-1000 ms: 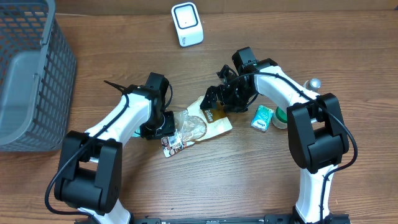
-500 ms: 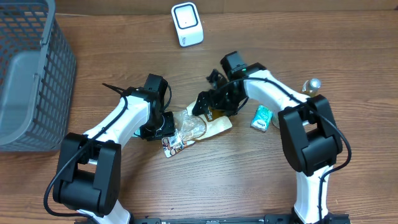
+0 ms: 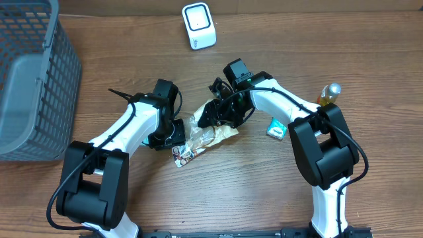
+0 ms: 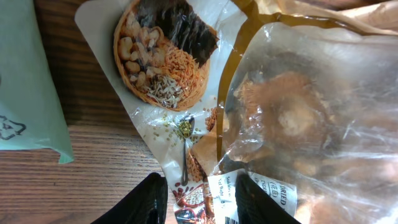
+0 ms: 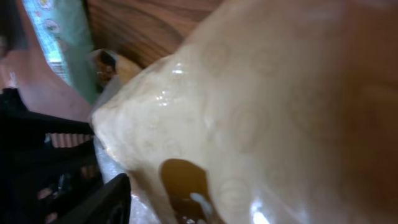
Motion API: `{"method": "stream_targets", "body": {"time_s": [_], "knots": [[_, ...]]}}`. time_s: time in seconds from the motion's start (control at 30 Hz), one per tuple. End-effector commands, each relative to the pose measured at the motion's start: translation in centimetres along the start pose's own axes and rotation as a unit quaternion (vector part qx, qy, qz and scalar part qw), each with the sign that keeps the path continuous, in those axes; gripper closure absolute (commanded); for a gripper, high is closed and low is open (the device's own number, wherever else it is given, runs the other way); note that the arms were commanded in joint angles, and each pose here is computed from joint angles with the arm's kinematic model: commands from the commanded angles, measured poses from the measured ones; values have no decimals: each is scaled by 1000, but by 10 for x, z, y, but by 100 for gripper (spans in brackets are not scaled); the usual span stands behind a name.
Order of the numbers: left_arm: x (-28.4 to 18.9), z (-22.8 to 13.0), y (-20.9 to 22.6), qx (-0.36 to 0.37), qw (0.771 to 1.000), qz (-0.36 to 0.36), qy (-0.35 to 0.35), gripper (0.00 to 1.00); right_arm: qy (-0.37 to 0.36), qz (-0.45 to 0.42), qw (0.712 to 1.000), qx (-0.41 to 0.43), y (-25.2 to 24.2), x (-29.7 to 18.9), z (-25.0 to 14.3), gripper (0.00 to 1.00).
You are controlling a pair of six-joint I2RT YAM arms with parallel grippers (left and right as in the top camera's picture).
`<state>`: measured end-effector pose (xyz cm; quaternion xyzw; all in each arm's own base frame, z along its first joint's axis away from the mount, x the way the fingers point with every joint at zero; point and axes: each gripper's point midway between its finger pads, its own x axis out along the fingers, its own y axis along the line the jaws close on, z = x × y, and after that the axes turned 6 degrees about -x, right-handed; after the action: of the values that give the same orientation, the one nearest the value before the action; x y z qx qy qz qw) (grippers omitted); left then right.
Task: Scan the item barcode
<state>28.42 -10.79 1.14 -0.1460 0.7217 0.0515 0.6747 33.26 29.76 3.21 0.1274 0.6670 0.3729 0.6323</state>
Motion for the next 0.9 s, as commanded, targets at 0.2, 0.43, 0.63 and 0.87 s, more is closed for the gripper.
{"method": "stream_targets", "body": {"time_s": [0.2,0.43,0.63,0.87], "knots": [[21,-13,16,-11,999,34,26,60,22,85,996,0,28,5,-9,56],[21,-13,16,-11,999,34,26,60,22,80,997,-2,27,6,-8,62],[21,-12,16,-10,999,33,24,58,17,48,999,-1,16,7,-7,67],[21,-12,16,-10,999,33,24,58,11,37,999,2,9,5,-4,66]]}}
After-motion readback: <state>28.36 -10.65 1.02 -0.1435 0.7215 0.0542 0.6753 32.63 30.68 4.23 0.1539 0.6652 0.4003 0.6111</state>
